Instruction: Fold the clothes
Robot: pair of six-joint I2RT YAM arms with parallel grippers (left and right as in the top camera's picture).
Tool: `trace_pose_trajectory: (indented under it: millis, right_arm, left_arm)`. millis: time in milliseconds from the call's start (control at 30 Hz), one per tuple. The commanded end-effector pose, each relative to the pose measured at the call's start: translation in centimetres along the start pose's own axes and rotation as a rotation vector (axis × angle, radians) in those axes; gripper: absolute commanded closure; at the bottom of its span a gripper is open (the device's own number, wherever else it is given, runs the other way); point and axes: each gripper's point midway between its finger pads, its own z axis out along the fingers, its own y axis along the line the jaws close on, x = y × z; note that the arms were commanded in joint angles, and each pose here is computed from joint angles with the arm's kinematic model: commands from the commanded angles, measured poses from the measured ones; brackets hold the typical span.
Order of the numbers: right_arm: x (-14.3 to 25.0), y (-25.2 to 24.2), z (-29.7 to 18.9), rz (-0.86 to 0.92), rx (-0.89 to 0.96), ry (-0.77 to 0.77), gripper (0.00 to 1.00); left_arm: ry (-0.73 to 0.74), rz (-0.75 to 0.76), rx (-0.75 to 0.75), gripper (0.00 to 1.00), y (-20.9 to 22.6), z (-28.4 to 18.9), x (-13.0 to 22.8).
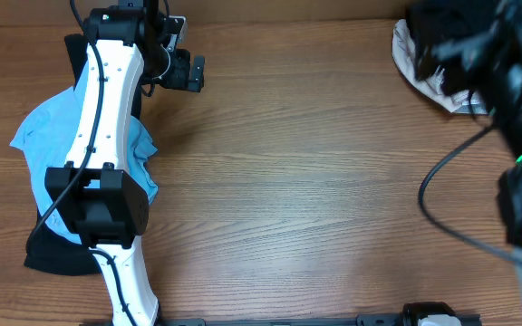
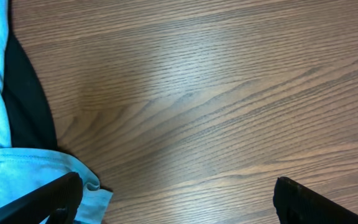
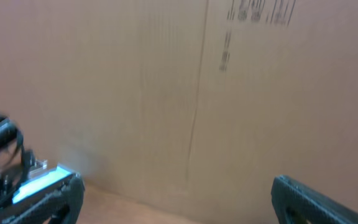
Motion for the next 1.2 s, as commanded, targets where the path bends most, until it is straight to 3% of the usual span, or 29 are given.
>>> trace_pose_trajectory:
  millis: [0, 167, 200, 433, 633, 1167]
  right_arm:
    - [3.9, 1.3, -2.3, -0.020, -0.012, -0.059, 0.00]
    - [10.0, 2.7, -5.8, -0.055, -0.002, -0.167, 0.00]
    - [12.9, 3.4, -7.4, -0.068, 0.001, -0.211, 0.00]
    - [21.5, 5.6, -11.2, -0.076, -0.029, -0.232, 0.00]
    - [24.0, 5.9, -12.2, -0.077, -0.016, -0.242, 0.00]
    - [29.9, 6.0, -12.3, -0.001, -0.014, -0.006, 0.00]
  left_arm:
    - [-0.007, -0.009, 0.012, 0.00, 0.0, -0.1, -0.3]
    - [-0.007, -0.009, 0.012, 0.00, 0.0, -0.1, -0.3]
    - [-0.007, -0.009, 0.012, 0.00, 0.0, -0.1, -0.3]
    - [-0.007, -0.009, 0.012, 0.00, 0.0, -0.1, -0.3]
    - [-0.007, -0.009, 0.012, 0.00, 0.0, -0.1, -0.3]
    - [-0.007, -0.009, 0.012, 0.00, 0.0, -0.1, -0.3]
